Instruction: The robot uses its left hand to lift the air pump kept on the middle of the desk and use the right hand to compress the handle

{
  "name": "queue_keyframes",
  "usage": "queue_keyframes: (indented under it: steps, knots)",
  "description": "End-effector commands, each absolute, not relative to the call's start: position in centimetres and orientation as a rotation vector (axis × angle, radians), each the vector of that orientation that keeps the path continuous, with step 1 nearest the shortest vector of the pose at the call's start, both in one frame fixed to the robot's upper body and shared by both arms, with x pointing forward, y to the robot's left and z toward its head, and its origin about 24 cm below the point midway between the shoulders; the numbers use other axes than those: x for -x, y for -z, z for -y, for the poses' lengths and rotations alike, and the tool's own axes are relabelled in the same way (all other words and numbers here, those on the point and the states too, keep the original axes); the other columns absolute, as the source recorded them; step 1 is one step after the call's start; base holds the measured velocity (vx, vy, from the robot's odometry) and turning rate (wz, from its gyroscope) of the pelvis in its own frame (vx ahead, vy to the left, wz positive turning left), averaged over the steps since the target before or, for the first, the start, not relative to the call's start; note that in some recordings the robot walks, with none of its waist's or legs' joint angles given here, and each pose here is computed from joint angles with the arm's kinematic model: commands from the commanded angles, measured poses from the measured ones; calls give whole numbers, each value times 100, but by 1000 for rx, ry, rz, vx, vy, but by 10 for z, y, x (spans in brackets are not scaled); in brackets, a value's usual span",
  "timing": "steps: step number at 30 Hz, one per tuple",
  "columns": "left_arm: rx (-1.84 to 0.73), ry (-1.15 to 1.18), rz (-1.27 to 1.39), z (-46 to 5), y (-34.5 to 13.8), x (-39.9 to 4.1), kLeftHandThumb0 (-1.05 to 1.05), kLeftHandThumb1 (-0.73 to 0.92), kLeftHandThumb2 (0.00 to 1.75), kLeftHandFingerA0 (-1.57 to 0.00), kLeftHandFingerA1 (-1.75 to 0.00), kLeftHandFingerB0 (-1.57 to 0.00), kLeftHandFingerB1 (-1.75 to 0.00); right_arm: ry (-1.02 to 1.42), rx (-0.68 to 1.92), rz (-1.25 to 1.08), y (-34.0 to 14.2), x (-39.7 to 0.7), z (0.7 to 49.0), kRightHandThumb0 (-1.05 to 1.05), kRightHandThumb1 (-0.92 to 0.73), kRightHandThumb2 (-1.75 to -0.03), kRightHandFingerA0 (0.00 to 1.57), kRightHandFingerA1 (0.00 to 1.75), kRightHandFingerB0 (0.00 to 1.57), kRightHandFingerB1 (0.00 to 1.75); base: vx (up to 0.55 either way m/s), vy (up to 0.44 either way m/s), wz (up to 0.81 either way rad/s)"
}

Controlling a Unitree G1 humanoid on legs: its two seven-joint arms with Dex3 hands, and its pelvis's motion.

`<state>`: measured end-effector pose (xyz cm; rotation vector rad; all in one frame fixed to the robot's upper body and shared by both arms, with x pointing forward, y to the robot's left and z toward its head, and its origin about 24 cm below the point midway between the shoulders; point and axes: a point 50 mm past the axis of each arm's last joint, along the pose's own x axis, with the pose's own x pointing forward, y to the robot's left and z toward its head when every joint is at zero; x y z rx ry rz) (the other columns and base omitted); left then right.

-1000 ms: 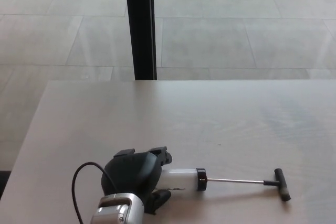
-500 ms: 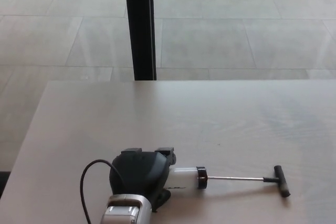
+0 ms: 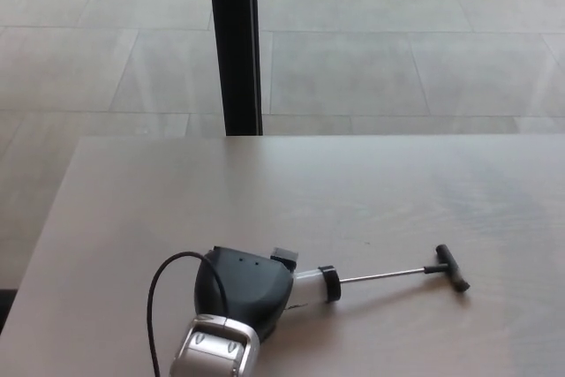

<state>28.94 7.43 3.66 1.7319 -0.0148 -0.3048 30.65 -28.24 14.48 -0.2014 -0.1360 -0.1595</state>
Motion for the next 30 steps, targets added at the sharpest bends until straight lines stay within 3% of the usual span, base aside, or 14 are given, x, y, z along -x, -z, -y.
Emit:
queue_keyframes:
  steps: [1, 4, 8, 12, 14, 15, 16, 18, 19, 20, 21, 24, 25, 30]
  knots:
    - [-1830, 282, -291, -104, -1, -283, -23, 65, 60, -76, -130, -58, -60, 195, 242, 171, -156, -305, 288, -45, -78, -63, 46, 59, 55, 41, 0, 0, 0]
    - [-1866, 240, -273, -108, 2, -284, -24, 68, 61, -76, -150, -63, -68, 197, 222, 175, -157, -304, 290, -37, -73, -61, 48, 60, 59, 41, 0, 0, 0]
    - [-1823, 224, -335, -110, 2, -286, -31, 80, 65, -77, -150, -57, -69, 198, 214, 177, -155, -303, 291, -37, -72, -61, 48, 54, 61, 43, 0, 0, 0]
    - [-1706, 184, -333, -111, 0, -286, -31, 84, 67, -75, -130, -58, -70, 200, 214, 175, -153, -303, 289, -39, -72, -61, 50, 53, 65, 43, 0, 0, 0]
    - [-1663, 163, -316, -111, 1, -286, -34, 83, 70, -79, -154, -62, -73, 203, 212, 177, -153, -303, 289, -39, -73, -62, 52, 55, 67, 43, 0, 0, 0]
    - [-1592, 148, -290, -111, 2, -284, -32, 84, 70, -77, -154, -60, -72, 206, 204, 175, -152, -303, 288, -39, -73, -62, 52, 55, 68, 43, 0, 0, 0]
    - [-1547, 147, -284, -111, 3, -282, -27, 86, 73, -71, -127, -61, -72, 206, 199, 173, -152, -303, 287, -39, -74, -62, 53, 55, 66, 43, 0, 0, 0]
    - [-1486, 144, -254, -111, 4, -280, -26, 84, 73, -76, -128, -65, -74, 203, 201, 169, -151, -303, 287, -39, -74, -62, 54, 55, 64, 43, 0, 0, 0]
    - [-1473, 144, -236, -111, 5, -278, -27, 84, 72, -77, -138, -68, -80, 202, 200, 166, -151, -303, 287, -39, -73, -63, 55, 55, 63, 43, 0, 0, 0]
    - [-1426, 150, -216, -112, 5, -277, -26, 82, 73, -78, -125, -72, -84, 196, 193, 162, -150, -304, 285, -38, -74, -62, 54, 58, 62, 44, 0, 0, 0]
    - [-1403, 145, -184, -112, 5, -276, -23, 79, 75, -78, -151, -78, -99, 195, 189, 159, -150, -305, 285, -38, -74, -62, 53, 58, 60, 44, 0, 0, 0]
    - [-1347, 146, -116, -113, 4, -275, -13, 74, 78, -96, -168, -74, -125, 200, 181, 148, -150, -306, 284, -39, -75, -62, 52, 58, 59, 44, 0, 0, 0]
    - [-1333, 160, -101, -114, 4, -275, -17, 74, 79, -76, -175, -70, -138, 201, 174, 147, -148, -305, 284, -40, -75, -62, 52, 59, 59, 44, 0, 0, 0]
    - [-1280, 150, 46, -119, -8, -282, -12, 68, 95, -74, -175, -53, -170, 196, 155, 131, -146, -305, 283, -41, -76, -62, 52, 59, 56, 44, 0, 0, 0]
